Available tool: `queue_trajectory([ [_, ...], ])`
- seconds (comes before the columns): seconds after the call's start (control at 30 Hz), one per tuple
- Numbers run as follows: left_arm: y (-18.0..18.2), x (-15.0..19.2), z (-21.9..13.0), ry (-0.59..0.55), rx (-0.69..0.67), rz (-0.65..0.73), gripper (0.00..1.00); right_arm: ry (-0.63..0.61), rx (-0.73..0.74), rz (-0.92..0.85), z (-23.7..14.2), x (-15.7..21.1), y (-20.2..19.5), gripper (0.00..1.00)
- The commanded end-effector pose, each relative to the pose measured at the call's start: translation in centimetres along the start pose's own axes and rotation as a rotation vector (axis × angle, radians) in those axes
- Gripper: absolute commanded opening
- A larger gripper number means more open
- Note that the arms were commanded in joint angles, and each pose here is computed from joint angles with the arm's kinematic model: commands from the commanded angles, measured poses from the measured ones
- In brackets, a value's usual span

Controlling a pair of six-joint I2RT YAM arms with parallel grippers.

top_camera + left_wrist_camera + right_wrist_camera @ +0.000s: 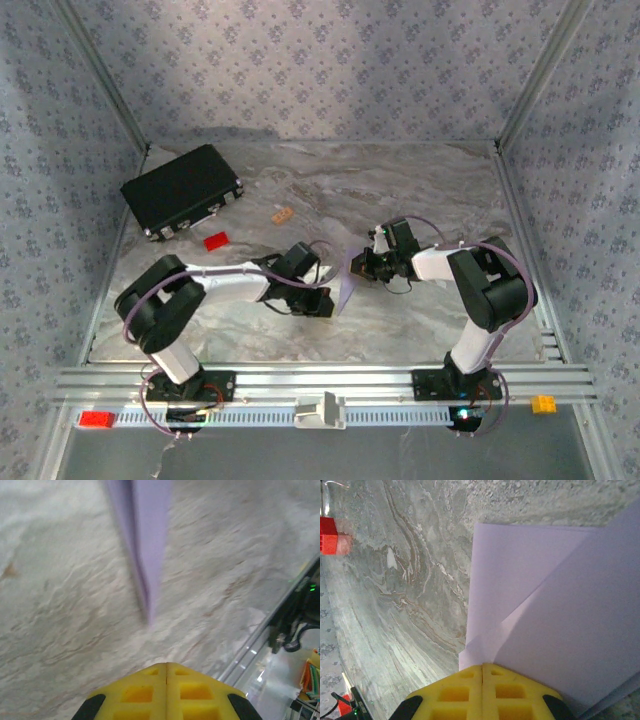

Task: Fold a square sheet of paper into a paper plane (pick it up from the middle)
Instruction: Fold the wing for the fifth time at the center of the table.

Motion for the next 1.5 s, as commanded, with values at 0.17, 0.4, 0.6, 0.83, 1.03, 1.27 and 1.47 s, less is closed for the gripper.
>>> queue_trajectory([
  [0.17, -2.9, -5.2, 1.7, -0.044, 0.066, 0.03, 0.0, 0.036, 0.153, 0.09, 0.3, 1.8, -4.2, 0.05],
  [0.4, -0.8, -6.1, 4.1, -0.028, 0.004, 0.007, 0.01, 0.035, 0.154, 0.088, 0.3, 1.9, -4.2, 0.05],
  [0.6, 2.6, -2.5, 4.9, 0.057, -0.067, -0.057, 0.0, 0.037, 0.162, 0.09, 0.1, 2.0, -4.5, 0.05],
  [0.83, 3.4, 0.1, 3.9, 0.087, -0.066, -0.079, 0.01, 0.034, 0.16, 0.089, 0.1, 1.8, -4.4, 0.05],
  [1.03, 1.0, -0.5, 2.1, 0.043, -0.011, -0.03, 0.01, 0.032, 0.155, 0.089, 0.1, 1.7, -4.2, 0.05],
  [1.27, -2.6, -5.2, 0.4, -0.085, 0.056, 0.026, 0.03, 0.034, 0.152, 0.089, 0.1, 1.9, -4.2, 0.05],
  [1.47, -2.1, -7.4, 2.4, -0.075, 0.039, 0.009, 0.03, 0.031, 0.151, 0.093, 0.1, 1.9, -4.2, 0.05],
])
Point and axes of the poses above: each hand's point on the last joint's axis, 136 mm out from that joint toward the fingers, its own z axis out along the fingers, its own y axis along the line the jaws close on, x = y × z, the point moved 1 cm from there along -z, back along the fingers, and after that the axes turned 1 degree about -z, right-handed, at the moved point
